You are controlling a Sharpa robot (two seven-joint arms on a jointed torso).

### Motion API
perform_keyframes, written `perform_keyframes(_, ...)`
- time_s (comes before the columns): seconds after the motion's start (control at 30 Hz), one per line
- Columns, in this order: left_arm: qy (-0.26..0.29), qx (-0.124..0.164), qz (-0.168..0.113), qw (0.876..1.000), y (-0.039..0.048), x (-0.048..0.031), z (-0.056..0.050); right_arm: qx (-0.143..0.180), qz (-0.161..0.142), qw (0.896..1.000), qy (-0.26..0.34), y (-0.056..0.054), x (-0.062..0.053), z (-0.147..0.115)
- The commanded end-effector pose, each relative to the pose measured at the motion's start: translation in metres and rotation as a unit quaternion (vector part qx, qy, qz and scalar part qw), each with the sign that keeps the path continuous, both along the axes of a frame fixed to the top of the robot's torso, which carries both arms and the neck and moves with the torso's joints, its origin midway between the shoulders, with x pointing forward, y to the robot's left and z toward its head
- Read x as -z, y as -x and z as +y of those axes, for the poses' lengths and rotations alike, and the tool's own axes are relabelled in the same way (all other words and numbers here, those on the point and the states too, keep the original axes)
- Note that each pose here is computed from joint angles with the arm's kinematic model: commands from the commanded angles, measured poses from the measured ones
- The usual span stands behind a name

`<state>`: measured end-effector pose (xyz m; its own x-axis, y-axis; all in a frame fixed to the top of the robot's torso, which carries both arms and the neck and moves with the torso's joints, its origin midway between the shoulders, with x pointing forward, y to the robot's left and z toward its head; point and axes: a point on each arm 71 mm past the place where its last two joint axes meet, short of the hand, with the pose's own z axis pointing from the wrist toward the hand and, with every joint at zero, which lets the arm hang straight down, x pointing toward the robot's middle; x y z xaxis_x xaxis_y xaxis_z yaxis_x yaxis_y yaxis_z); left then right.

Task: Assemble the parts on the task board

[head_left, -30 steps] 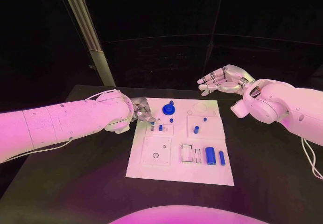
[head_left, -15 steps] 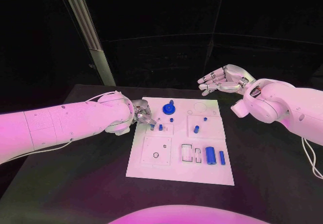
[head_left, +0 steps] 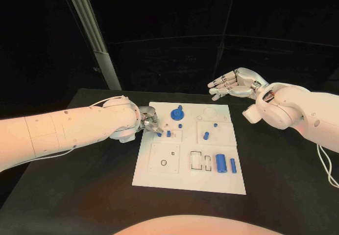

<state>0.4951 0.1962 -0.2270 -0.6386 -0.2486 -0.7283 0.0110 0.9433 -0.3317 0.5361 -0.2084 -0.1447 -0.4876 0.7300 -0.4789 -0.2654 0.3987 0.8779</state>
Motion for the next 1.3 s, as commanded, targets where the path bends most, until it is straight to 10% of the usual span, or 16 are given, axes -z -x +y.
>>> perform_keyframes(0.03, -0.016, 0.009, 0.017, 1.0, 0.0028, 0.004, 0.0002, -0.005, -0.001, 1.0, -0.002, 0.0002, -0.0013, 0.0003)
perform_keyframes(1.3, -0.022, 0.012, 0.023, 0.999, -0.0015, 0.0057, -0.0038, -0.004, -0.002, 1.0, -0.002, 0.0006, -0.0016, 0.0012)
